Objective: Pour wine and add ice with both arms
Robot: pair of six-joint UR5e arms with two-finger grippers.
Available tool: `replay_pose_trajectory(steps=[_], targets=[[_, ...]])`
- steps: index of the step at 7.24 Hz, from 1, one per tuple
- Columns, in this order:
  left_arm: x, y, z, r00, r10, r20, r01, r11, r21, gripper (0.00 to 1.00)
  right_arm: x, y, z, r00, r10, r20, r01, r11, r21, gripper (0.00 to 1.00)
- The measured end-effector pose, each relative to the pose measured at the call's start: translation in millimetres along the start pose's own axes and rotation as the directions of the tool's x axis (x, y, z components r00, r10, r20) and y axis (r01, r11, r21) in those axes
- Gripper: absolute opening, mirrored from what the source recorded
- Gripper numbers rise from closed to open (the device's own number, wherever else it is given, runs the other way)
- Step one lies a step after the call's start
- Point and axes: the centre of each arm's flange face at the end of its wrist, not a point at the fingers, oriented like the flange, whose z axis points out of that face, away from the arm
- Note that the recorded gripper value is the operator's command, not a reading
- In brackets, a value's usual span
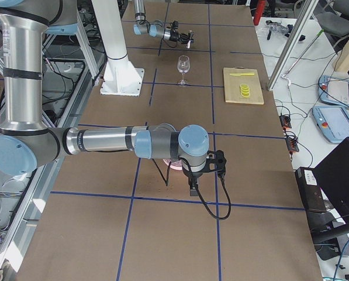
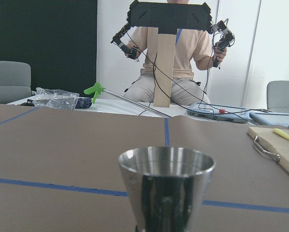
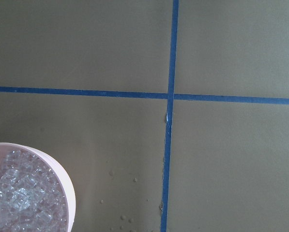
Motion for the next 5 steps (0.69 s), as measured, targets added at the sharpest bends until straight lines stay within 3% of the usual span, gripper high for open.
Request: replay_pose_trajectory(steps=[2,5], targets=[[24.7,-25.7,-4.2,1.000,-0.006,-0.025,0.006,1.000,0.005,0.00,-0.1,-0.5,0.1,1.000,0.000,0.002,0.000,1.000,0.001,1.00],[63.5,-91.8,-1.0,0.996,-0.045,-0.072,0.046,0.999,0.003,0.00,-0.2,-1.2,0.0,1.000,-0.001,0.003,0.001,1.000,0.002,1.00]])
